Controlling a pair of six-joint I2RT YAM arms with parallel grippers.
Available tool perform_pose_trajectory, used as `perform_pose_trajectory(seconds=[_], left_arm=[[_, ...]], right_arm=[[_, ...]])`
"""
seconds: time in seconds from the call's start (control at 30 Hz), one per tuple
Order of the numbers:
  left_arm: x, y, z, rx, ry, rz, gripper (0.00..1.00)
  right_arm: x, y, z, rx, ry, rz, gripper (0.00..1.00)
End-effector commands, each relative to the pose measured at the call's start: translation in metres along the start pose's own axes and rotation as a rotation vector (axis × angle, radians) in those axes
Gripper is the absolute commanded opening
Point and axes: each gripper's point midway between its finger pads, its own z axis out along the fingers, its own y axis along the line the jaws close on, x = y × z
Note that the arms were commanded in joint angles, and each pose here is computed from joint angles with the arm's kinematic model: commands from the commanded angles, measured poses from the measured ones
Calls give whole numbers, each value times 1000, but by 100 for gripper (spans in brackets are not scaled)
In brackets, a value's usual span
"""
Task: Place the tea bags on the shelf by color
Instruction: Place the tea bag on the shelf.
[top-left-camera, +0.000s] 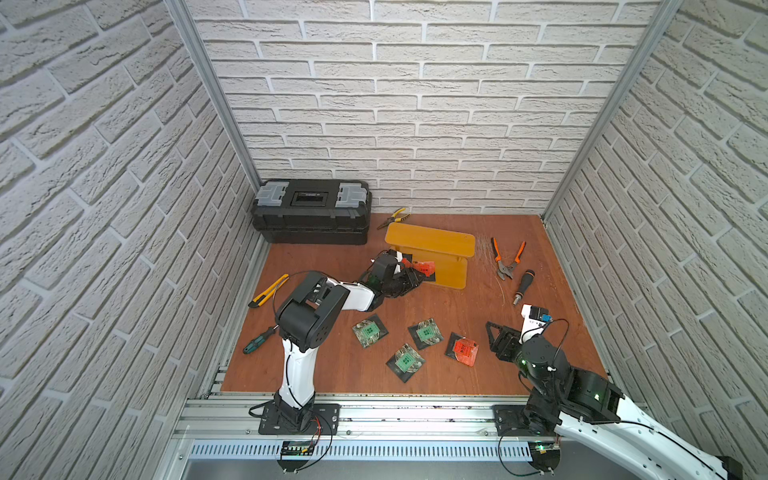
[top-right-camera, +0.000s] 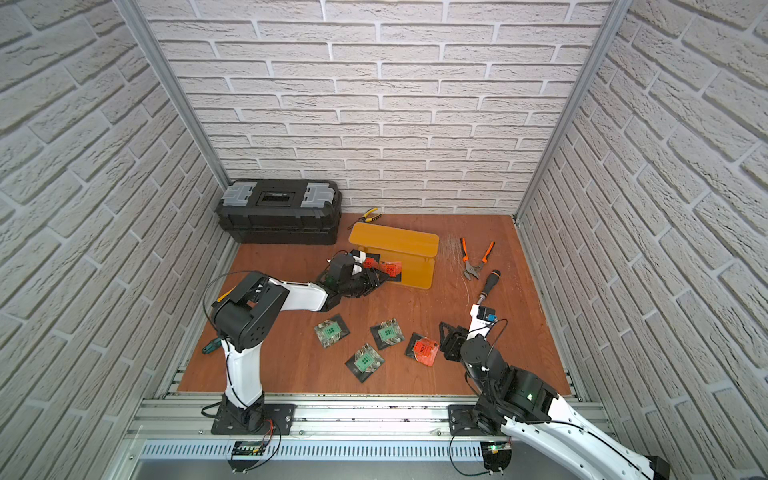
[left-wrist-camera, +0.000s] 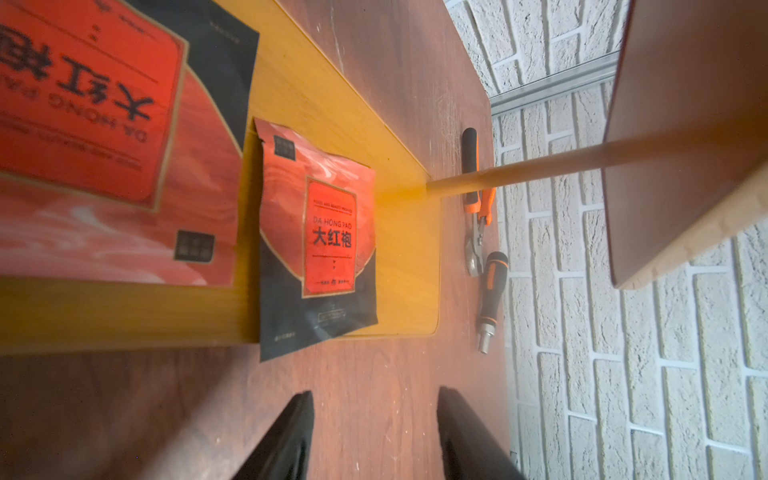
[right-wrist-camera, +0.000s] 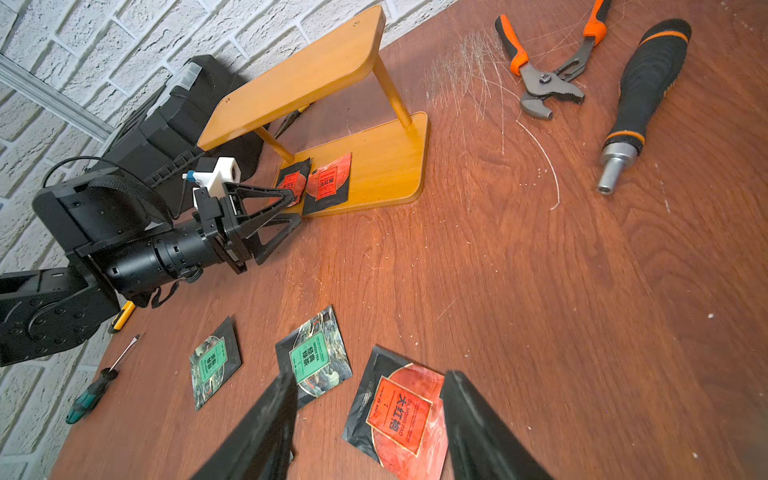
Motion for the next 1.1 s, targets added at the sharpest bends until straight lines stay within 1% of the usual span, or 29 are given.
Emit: perform_pose_trajectory(seconds=[0.0, 0.3, 0.7, 1.07], left_arm=[[-3, -6, 8, 35, -6, 14, 53], [-5, 1, 15, 24, -8, 6, 53], [-18, 5, 11, 25, -33, -1, 53], [-22, 6, 9, 29, -43, -2, 53]], right_arm=[[-4, 0, 0, -3, -25, 21, 60], [-4, -2, -1, -1, -24, 21, 60], [-4, -3, -1, 2, -26, 22, 60], [-3, -3, 0, 3, -22, 23, 60]])
